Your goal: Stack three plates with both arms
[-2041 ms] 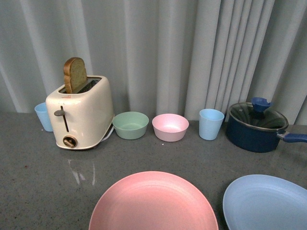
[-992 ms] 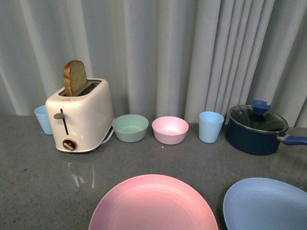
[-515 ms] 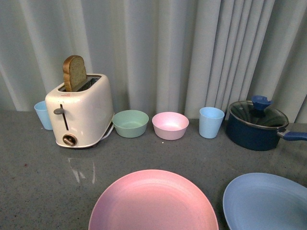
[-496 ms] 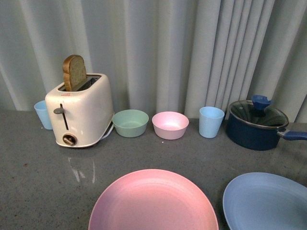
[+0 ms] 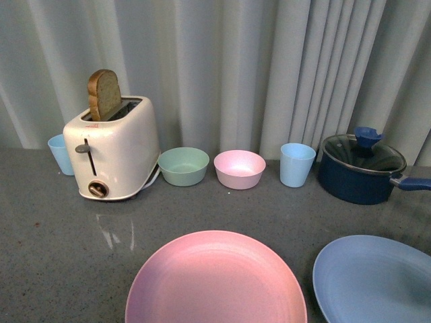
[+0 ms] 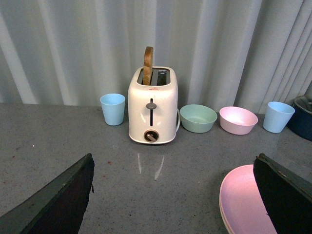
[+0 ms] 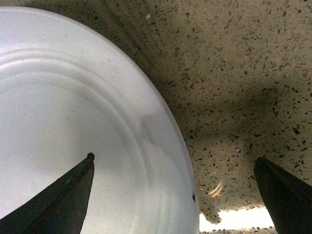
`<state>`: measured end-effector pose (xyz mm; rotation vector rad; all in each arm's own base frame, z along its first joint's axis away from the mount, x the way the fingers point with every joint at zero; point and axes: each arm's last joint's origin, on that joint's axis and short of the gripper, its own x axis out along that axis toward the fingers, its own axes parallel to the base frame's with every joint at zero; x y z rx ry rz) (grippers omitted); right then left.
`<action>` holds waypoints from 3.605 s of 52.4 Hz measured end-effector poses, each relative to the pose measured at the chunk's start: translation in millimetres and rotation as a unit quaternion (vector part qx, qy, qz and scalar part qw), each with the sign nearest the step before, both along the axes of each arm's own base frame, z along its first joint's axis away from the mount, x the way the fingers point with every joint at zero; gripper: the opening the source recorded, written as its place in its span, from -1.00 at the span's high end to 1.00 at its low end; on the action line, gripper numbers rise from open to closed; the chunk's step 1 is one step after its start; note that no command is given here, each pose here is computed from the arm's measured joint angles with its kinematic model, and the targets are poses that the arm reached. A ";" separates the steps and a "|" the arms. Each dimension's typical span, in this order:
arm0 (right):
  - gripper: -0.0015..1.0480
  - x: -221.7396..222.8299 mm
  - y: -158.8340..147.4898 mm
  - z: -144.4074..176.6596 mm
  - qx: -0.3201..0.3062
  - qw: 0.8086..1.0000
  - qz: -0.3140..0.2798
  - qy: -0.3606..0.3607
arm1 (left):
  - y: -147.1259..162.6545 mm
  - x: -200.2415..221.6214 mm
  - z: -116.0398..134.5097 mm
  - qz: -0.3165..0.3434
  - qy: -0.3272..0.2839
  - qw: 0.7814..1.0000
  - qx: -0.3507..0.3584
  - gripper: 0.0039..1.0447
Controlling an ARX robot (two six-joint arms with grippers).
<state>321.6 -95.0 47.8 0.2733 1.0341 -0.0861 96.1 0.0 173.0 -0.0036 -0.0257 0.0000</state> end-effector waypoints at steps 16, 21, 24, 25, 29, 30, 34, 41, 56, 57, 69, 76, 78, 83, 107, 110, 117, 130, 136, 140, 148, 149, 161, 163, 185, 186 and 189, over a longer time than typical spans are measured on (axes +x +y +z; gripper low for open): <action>-0.41 8.3 8.2 -10.4 0.009 1.000 0.016 0.006 | 0.0 0.0 0.0 0.000 0.000 1.000 0.000 -0.87; -0.14 8.6 10.7 -12.9 0.011 1.000 0.020 0.009 | 0.0 0.0 0.0 0.000 0.000 1.000 0.000 -0.87; 0.03 9.3 11.8 -13.0 0.012 1.000 0.020 0.006 | 0.0 0.0 0.0 0.000 0.000 1.000 0.000 -0.87; 0.06 9.4 11.9 -12.9 0.013 1.000 0.020 0.006 | 0.0 0.0 0.0 0.000 0.000 1.000 0.000 -0.87; 0.26 10.3 12.4 -12.5 0.018 1.000 0.022 -0.002 | 0.0 0.0 0.0 0.000 0.000 1.000 0.000 -0.87; 0.33 10.3 12.4 -12.3 0.019 1.000 0.022 -0.004 | 0.0 0.0 0.0 0.000 0.000 1.000 0.000 -0.87; 0.53 8.1 12.4 -11.5 0.024 0.999 0.022 -0.009 | 0.0 0.0 0.0 0.000 0.000 1.000 0.000 -0.87; 0.94 -4.8 4.7 -2.2 0.062 0.997 0.019 -0.033 | 0.0 0.0 0.0 0.000 0.000 1.000 0.000 -0.87; 0.94 -37.3 -20.8 30.6 0.082 0.994 -0.008 -0.072 | 0.0 0.0 0.0 0.000 0.000 1.000 0.000 -0.87; 0.94 -40.3 -22.6 34.7 0.083 0.994 -0.008 -0.077 | 0.0 0.0 0.0 0.000 0.000 1.000 0.000 -0.87; 0.94 -56.8 -14.0 92.9 0.079 0.982 0.038 -0.164 | 0.0 0.0 0.0 0.000 0.000 1.000 0.000 -0.87; 0.94 -47.1 16.8 111.1 0.065 0.973 0.089 -0.204 | 0.0 0.0 0.0 0.000 0.000 1.000 0.000 -0.87; 0.94 -43.3 26.5 112.1 0.065 0.971 0.100 -0.209 | 0.0 0.0 0.0 0.000 0.000 1.000 0.000 -0.87; 0.94 -29.9 60.2 107.2 0.070 0.966 0.140 -0.205 | 0.0 0.0 0.0 0.000 0.000 1.000 0.000 -0.87; 0.94 19.6 187.3 69.7 0.115 0.949 0.245 -0.162 | 0.0 0.0 0.0 0.000 0.000 1.000 0.000 -0.87; 0.94 20.8 193.3 66.9 0.115 0.949 0.247 -0.156 | 0.0 0.0 0.0 0.000 0.000 1.000 0.000 -0.87; 0.94 20.2 198.8 62.4 0.120 0.950 0.249 -0.147 | 0.0 0.0 0.0 0.000 0.000 1.000 0.000 -0.87; 0.94 18.4 199.2 57.2 0.119 0.952 0.249 -0.136 | 0.0 0.0 0.0 0.000 0.000 1.000 0.000 -0.87; 0.94 16.2 198.6 53.4 0.118 0.953 0.248 -0.128 | 0.0 0.0 0.0 0.000 0.000 1.000 0.000 -0.87; 0.94 14.9 198.2 49.6 0.117 0.954 0.248 -0.119 | 0.0 0.0 0.0 0.000 0.000 1.000 0.000 -0.87; 0.94 14.3 195.8 41.3 0.110 0.959 0.239 -0.102 | 0.0 0.0 0.0 0.000 0.000 1.000 0.000 -0.87; 0.94 14.4 195.4 40.7 0.110 0.960 0.239 -0.101 | 0.0 0.0 0.0 0.000 0.000 1.000 0.000 -0.87; 0.78 13.5 193.6 34.8 0.112 0.959 0.244 -0.086 | 0.0 0.0 0.0 0.000 0.000 1.000 0.000 -0.87; 0.68 13.5 193.8 35.0 0.115 0.959 0.246 -0.086 | 0.0 0.0 0.0 0.000 0.000 1.000 0.000 -0.87; -0.53 3.5 170.3 60.0 0.127 0.960 0.216 -0.122 | 0.0 0.0 0.0 0.000 0.000 1.000 0.000 -0.87; -0.60 1.2 166.6 65.2 0.128 0.960 0.210 -0.132 | 0.0 0.0 0.0 0.000 0.000 1.000 0.000 -0.87; -0.77 -6.3 156.0 79.0 0.115 0.961 0.187 -0.165 | 0.0 0.0 0.0 0.000 0.000 1.000 0.000 -0.87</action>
